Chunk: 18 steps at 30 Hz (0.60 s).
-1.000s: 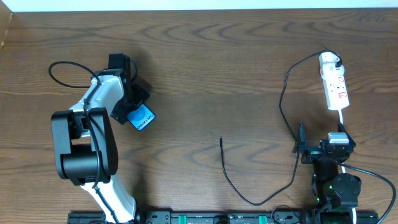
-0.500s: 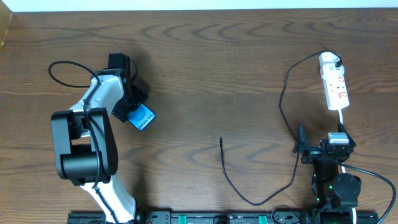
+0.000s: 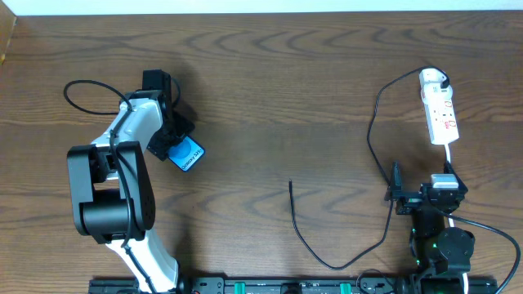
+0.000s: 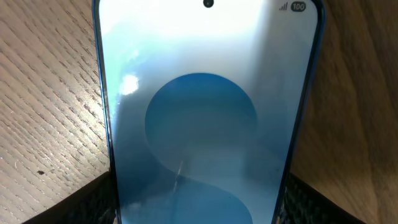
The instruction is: Plug charger to phone and switch on socket
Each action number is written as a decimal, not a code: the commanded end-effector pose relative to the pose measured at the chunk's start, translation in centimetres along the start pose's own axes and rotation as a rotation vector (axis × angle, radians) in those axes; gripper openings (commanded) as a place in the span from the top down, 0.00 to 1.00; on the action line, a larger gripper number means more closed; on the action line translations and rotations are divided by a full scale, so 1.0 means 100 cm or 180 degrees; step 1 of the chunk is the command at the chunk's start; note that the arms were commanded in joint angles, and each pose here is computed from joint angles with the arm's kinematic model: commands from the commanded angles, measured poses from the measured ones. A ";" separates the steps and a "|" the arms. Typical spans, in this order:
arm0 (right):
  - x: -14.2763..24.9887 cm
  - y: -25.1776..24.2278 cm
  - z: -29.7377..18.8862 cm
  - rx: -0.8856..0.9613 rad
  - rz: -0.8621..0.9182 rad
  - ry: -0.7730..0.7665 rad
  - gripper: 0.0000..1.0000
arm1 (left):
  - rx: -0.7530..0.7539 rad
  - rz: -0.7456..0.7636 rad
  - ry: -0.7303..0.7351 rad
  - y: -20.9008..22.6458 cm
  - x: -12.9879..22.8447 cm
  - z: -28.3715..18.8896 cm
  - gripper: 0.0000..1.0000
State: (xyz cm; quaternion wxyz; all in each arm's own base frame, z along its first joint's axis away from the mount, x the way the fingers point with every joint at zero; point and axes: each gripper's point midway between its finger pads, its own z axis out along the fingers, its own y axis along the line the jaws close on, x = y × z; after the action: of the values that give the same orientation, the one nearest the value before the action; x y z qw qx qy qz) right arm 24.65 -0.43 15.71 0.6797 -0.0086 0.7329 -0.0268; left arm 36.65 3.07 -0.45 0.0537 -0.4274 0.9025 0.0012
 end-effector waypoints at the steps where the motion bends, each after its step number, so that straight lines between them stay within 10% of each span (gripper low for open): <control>1: 0.000 0.000 0.000 -0.0005 -0.0039 -0.0005 0.01 | -0.0052 -0.0013 0.0481 0.007 0.033 0.035 0.93; 18: 0.000 0.000 0.000 -0.0005 -0.0039 -0.0005 0.01 | 0.0074 -0.0013 0.0413 -0.004 0.024 0.019 0.93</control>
State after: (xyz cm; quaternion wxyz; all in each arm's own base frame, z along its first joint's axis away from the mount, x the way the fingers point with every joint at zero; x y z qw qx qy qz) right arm 24.65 -0.43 15.71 0.6797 -0.0088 0.7329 -0.0269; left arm 36.69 3.04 -0.33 0.0496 -0.4288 0.9020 -0.0018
